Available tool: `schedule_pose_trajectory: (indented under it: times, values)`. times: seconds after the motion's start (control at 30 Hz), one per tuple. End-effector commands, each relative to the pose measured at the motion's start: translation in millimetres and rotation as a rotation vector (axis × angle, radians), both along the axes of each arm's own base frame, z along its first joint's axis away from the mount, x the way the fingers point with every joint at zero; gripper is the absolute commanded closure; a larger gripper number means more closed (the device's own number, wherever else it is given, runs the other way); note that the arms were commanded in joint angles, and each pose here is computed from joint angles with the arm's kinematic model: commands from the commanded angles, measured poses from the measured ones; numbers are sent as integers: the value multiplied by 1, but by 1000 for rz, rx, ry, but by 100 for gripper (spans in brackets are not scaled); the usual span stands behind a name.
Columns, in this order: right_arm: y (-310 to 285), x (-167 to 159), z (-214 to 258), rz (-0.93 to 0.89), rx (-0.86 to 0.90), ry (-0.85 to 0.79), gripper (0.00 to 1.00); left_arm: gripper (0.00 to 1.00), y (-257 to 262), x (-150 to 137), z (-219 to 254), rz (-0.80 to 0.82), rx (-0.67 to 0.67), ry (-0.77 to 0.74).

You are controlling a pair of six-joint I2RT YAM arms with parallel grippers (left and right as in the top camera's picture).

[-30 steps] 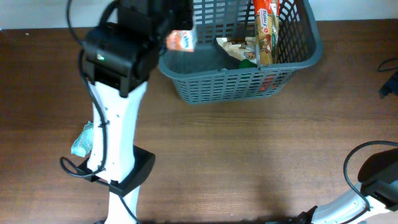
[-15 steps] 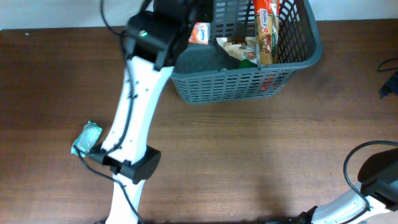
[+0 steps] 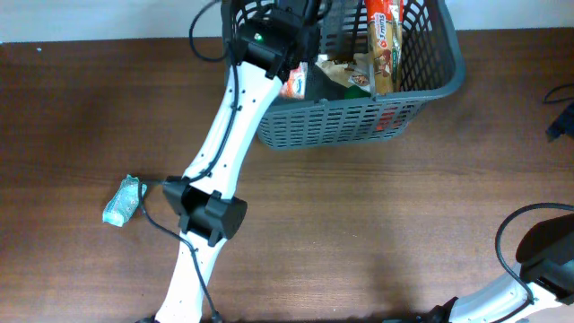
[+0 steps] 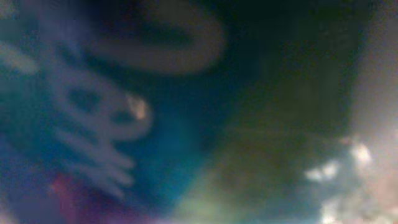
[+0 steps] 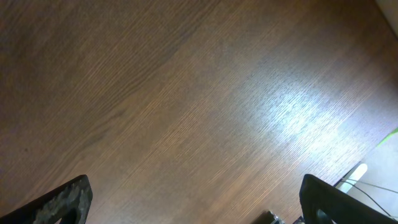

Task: Pack container
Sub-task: 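Carry the tissue pack strip over the basket with the left gripper, then lower the strip into the basket and open the left gripper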

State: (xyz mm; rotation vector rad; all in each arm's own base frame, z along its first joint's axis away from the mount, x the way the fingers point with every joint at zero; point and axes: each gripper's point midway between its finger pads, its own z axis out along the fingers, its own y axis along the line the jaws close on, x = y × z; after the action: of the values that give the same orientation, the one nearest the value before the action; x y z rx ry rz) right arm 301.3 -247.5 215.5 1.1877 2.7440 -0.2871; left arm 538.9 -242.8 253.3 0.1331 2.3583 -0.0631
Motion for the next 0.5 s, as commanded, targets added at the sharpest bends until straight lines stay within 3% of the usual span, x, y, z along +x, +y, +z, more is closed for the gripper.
schedule_pose_trajectory:
  times: [0.0,0.47]
  values:
    - [-2,-2,-1,-17,-8,6,1,80,2,3,-15,21,5,30]
    - [-2,-3,-1,-17,-7,7,1,80,-13,-1,-59,-11,-29,147]
